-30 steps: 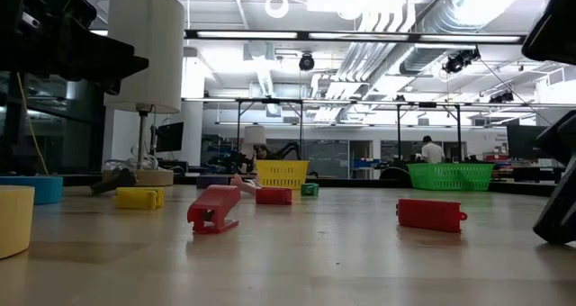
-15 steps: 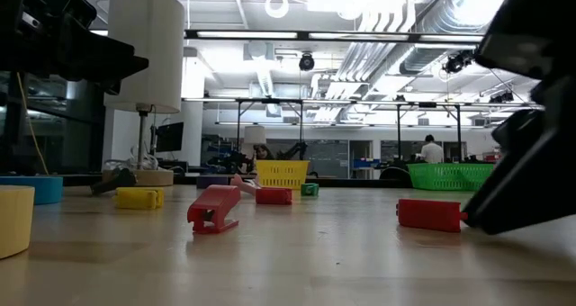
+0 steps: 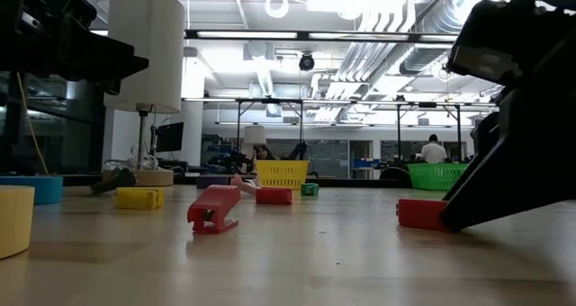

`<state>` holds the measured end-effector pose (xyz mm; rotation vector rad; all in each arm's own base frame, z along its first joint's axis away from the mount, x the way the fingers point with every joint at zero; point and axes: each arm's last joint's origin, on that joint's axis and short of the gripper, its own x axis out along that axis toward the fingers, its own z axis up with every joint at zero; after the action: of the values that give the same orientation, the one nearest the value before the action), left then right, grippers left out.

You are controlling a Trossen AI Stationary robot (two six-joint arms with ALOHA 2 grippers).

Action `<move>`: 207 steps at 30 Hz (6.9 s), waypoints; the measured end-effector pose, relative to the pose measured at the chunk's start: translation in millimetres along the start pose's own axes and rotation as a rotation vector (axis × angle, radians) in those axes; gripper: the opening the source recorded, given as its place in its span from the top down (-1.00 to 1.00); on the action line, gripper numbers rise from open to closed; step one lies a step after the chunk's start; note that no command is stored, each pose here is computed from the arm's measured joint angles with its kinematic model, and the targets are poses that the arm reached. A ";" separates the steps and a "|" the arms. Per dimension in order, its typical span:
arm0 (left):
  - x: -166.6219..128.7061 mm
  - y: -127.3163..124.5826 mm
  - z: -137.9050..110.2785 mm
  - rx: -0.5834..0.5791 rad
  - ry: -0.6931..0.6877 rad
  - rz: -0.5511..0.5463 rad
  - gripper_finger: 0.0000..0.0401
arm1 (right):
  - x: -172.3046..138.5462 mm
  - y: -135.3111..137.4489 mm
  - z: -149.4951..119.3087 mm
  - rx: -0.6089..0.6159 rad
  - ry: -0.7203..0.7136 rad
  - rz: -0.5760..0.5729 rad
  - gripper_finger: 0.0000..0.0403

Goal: Pick and place Stapler, Stapler remover, tape
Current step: Put the right red stapler into the yellow bin, then put the green stapler into the yellow bin

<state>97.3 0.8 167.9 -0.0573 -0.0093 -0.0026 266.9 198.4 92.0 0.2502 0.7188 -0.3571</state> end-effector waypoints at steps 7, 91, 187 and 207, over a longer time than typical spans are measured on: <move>0.0 0.0 0.0 0.000 0.000 0.000 0.13 | 2.5 -0.9 3.2 0.041 -0.016 -0.002 -0.04; 0.0 0.0 0.0 0.000 0.000 0.001 0.13 | 36.2 -178.1 179.3 -0.157 -0.055 -0.070 0.77; 0.0 0.1 0.0 0.000 0.000 0.001 0.13 | 99.1 -247.6 278.7 -1.100 0.431 0.236 0.36; 0.0 0.0 0.1 0.000 -0.001 0.000 0.13 | 104.3 -221.0 259.5 -1.275 0.496 0.416 0.36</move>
<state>97.3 0.8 168.0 -0.0575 -0.0098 -0.0027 405.3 -115.9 187.5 -0.7447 1.2167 0.6084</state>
